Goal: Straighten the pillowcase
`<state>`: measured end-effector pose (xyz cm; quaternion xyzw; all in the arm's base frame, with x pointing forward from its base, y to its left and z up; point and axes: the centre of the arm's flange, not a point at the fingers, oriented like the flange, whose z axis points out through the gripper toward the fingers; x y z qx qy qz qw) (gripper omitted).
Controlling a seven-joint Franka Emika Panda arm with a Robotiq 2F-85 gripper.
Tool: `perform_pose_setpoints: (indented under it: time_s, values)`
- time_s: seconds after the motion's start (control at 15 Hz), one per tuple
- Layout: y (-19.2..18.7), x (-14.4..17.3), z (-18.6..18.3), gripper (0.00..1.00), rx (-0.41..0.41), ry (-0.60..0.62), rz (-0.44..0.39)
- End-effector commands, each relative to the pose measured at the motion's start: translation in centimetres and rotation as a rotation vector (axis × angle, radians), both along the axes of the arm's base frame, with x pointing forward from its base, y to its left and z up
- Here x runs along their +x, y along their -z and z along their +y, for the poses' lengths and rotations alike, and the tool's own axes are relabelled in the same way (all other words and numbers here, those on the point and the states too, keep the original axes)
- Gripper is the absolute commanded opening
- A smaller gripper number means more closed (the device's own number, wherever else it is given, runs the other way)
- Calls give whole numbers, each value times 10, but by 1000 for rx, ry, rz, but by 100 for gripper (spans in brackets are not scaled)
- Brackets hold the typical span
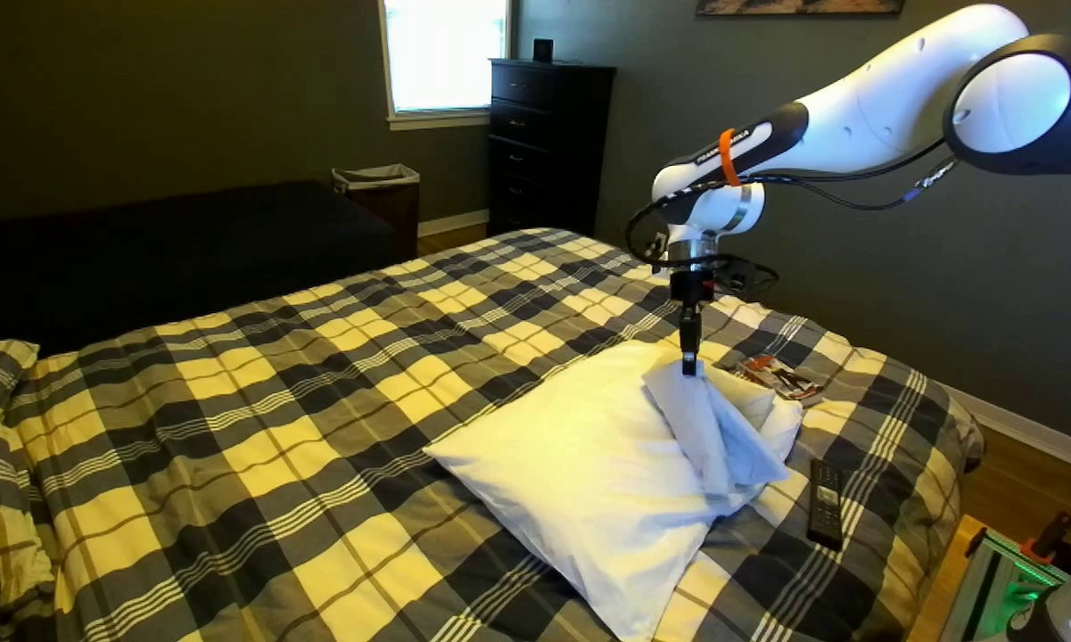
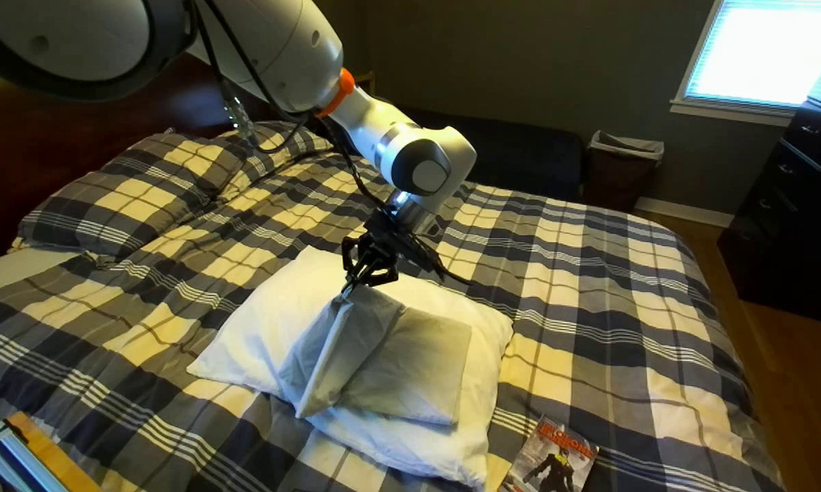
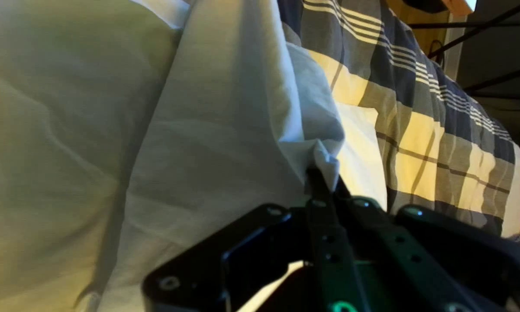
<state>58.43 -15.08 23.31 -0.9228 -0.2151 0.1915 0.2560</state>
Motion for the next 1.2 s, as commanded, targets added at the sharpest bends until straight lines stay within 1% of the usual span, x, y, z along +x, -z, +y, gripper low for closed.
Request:
perform_pose_setpoints:
  time_s: [0.0,0.33,0.53,0.6,0.67,0.8,0.87,1.0,1.07,1.13]
  values:
    - [1,9,18,1,34,38,3]
    - [1,21,41,1,49,59,-4]
    - [2,22,54,1,51,55,-6]
    - [2,23,58,28,48,59,-19]
    - [2,24,61,29,41,61,-25]
    - [0,24,63,43,38,76,-50]
    - [-3,24,62,51,39,92,-64]
    - [-9,22,56,65,49,113,-88]
    - [-12,20,52,73,48,128,-103]
    - [-16,17,48,80,43,149,-123]
